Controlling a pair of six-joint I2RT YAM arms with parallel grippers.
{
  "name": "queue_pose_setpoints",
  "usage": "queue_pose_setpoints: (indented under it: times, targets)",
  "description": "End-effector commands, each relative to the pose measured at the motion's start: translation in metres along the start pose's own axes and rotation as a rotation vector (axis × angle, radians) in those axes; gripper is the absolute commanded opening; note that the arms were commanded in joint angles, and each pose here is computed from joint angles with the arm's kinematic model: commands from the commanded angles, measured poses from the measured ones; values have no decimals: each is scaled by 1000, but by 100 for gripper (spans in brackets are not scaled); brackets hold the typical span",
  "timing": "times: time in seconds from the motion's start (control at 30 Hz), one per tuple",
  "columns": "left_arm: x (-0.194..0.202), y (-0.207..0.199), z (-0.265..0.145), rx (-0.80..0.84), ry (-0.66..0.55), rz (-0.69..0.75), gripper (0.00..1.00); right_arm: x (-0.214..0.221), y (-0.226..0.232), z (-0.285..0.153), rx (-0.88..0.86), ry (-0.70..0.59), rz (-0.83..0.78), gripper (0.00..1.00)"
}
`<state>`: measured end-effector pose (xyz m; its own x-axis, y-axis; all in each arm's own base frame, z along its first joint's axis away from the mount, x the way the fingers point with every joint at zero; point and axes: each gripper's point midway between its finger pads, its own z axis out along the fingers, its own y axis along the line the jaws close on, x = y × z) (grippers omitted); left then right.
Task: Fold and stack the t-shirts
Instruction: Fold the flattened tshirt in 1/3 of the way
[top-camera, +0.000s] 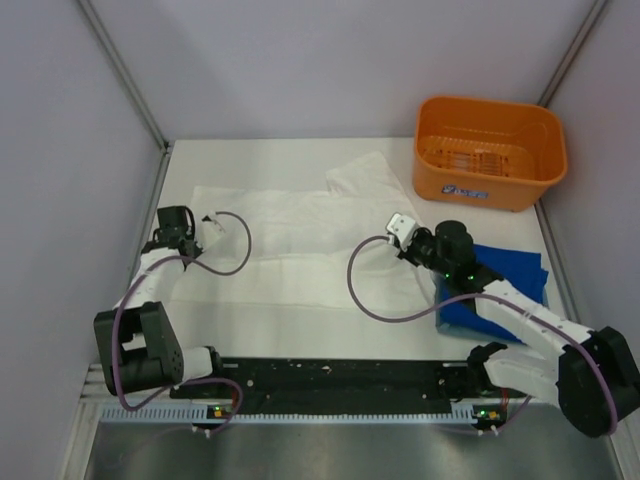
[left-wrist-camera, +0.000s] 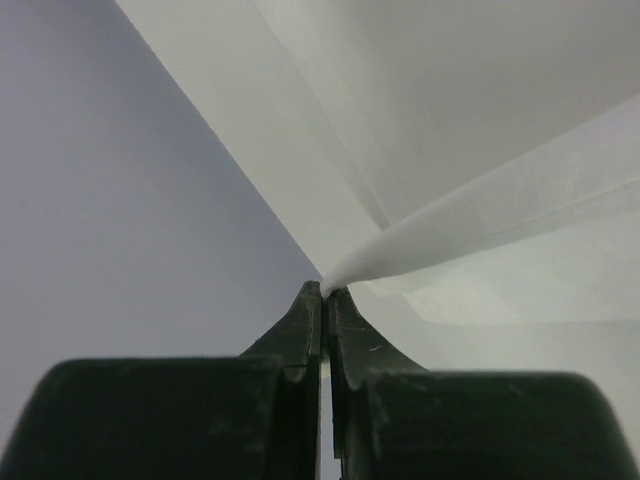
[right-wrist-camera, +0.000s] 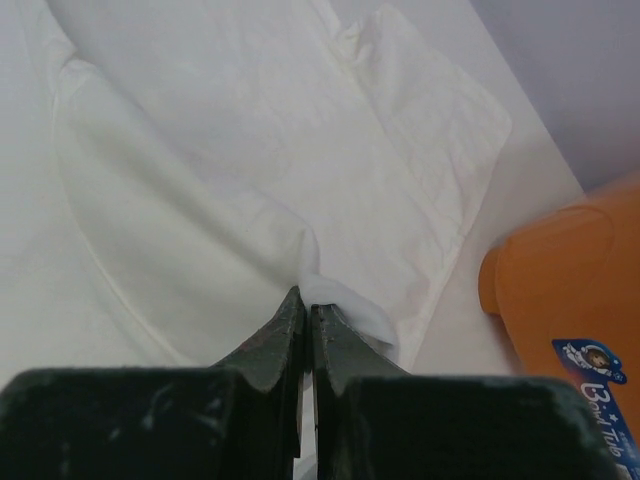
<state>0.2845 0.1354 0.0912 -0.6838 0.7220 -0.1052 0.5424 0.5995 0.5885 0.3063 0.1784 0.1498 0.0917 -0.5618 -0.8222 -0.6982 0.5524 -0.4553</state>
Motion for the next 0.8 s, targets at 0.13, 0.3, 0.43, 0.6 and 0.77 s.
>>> queue_pose_setpoints:
  times: [0.13, 0.3, 0.43, 0.6, 0.77]
  targets:
    - [-16, 20, 9, -39, -33, -55, 0, 8, -4, 14, -6, 11, -34, 0]
    - [-12, 14, 20, -16, -2, -54, 20, 10, 4, 16, -44, 13, -21, 0]
    - [-21, 31, 17, -34, 1, -117, 45, 1, 43, 10, -265, -30, -1, 0]
    - [-58, 34, -12, 89, -139, -201, 49, 27, 114, -24, -557, 91, -197, 0]
    - [-81, 20, -23, 113, -192, -166, 50, 71, 167, -57, -791, 320, -468, 4]
